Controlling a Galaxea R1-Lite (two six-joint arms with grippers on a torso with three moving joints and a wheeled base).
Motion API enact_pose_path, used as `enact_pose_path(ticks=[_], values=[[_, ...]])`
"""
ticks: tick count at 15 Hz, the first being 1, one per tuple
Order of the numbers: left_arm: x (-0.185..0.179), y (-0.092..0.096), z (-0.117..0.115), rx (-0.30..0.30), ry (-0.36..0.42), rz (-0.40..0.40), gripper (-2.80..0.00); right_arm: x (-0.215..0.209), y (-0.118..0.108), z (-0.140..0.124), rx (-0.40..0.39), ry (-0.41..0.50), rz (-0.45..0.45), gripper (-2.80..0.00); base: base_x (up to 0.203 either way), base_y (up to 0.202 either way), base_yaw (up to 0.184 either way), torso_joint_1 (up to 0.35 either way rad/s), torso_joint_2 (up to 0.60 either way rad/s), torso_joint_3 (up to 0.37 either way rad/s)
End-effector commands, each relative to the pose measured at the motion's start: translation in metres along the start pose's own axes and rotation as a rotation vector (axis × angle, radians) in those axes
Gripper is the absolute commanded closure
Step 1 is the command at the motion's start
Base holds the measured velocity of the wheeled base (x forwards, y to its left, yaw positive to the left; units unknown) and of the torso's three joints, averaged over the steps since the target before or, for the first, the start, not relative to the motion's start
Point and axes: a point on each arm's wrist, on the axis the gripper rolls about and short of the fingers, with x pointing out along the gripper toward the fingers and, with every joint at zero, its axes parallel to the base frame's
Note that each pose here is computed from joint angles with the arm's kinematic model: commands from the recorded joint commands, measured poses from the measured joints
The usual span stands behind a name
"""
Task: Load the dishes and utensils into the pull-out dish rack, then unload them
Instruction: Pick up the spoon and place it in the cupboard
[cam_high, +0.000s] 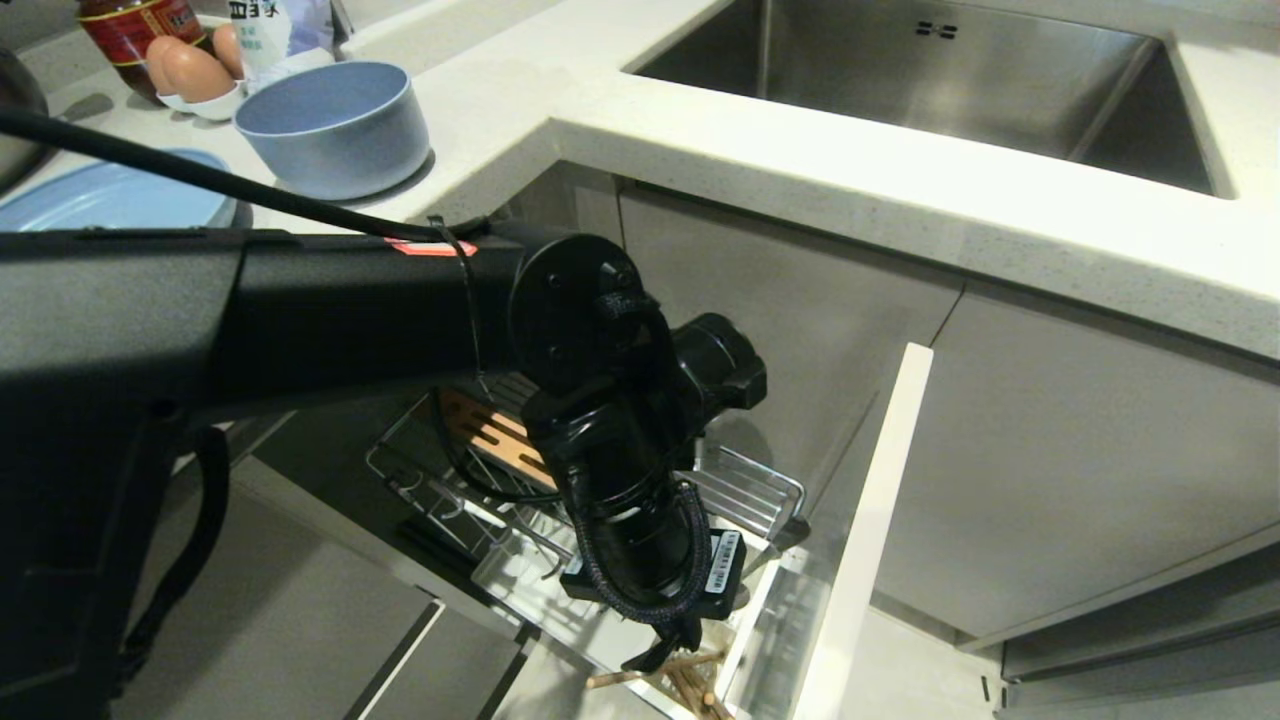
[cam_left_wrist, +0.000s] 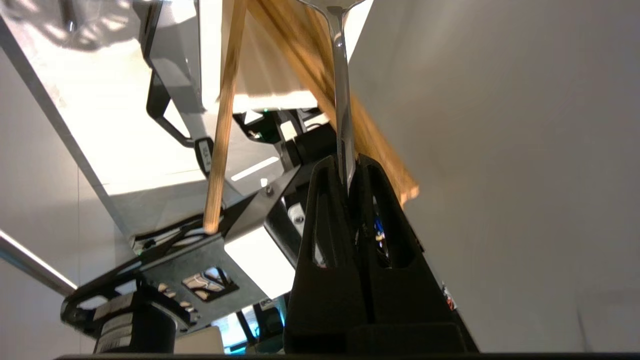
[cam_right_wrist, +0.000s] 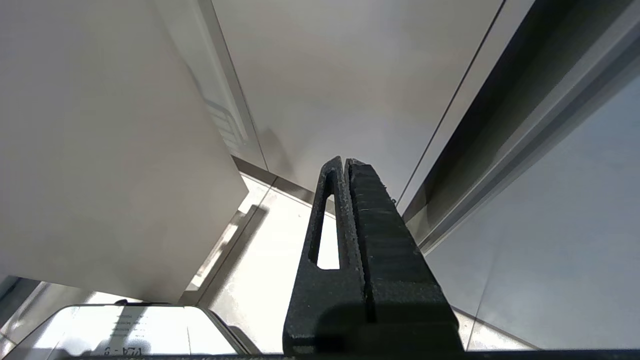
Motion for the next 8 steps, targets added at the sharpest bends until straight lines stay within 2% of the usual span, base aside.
enact_pose_path(ticks=[1,8], values=[[0.009,0.001,0.004,-0.01,0.024,0.012,0.0,0.0,0.0,0.0,0.0,0.0,0.001,0.0,0.0,0.0,0.0,0.0,0.0,0.0],[0.029,0.002,0.017,-0.02,0.02,0.011,0.0,0.0,0.0,0.0,0.0,0.0,-0.001,0.0,0.0,0.0,0.0,0.0,0.0,0.0]])
